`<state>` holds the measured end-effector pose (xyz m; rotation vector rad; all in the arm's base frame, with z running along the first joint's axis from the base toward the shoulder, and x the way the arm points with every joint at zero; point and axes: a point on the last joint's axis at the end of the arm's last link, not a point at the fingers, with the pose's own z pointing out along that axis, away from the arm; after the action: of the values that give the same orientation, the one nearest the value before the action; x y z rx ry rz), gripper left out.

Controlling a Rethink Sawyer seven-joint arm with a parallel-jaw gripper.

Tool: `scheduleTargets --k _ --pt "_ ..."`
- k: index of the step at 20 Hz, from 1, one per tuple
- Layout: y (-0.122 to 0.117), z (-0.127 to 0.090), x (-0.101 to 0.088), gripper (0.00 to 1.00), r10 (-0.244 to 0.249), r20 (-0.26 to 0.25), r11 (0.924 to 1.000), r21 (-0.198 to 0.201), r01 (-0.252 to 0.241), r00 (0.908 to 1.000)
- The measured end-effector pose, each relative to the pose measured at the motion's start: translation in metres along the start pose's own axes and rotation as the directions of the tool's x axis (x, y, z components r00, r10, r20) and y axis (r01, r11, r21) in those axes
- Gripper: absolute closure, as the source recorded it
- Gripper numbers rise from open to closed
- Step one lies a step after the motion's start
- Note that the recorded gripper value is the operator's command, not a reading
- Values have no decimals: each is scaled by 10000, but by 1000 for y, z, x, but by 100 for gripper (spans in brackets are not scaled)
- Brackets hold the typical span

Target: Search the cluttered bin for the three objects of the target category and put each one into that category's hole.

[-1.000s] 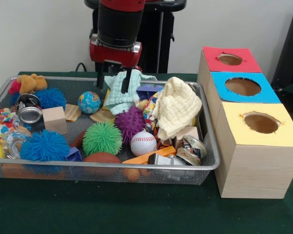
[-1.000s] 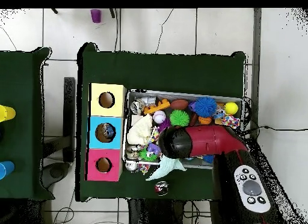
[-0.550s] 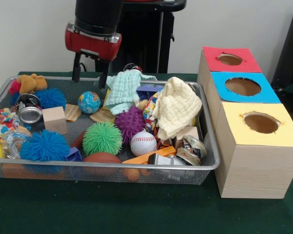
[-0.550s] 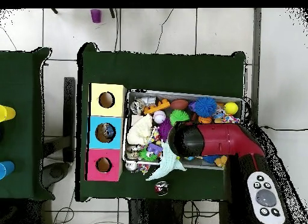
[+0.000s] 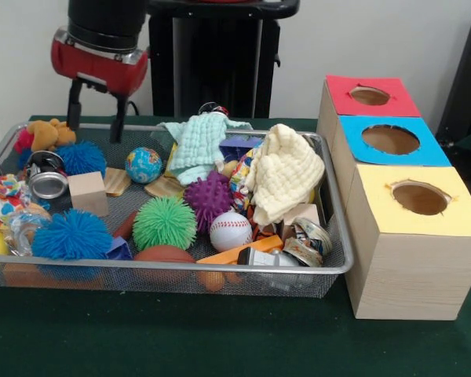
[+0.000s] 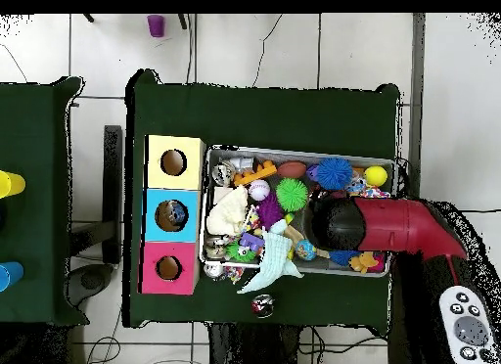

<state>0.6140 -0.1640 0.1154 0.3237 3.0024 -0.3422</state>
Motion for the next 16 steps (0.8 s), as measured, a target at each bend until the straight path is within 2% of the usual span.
scheduleTargets --k 6,16 --pt "-26 16 -16 0 448 106 9990 59 -448 9989" --pt "-43 32 -49 0 773 190 9968 211 -777 9968"
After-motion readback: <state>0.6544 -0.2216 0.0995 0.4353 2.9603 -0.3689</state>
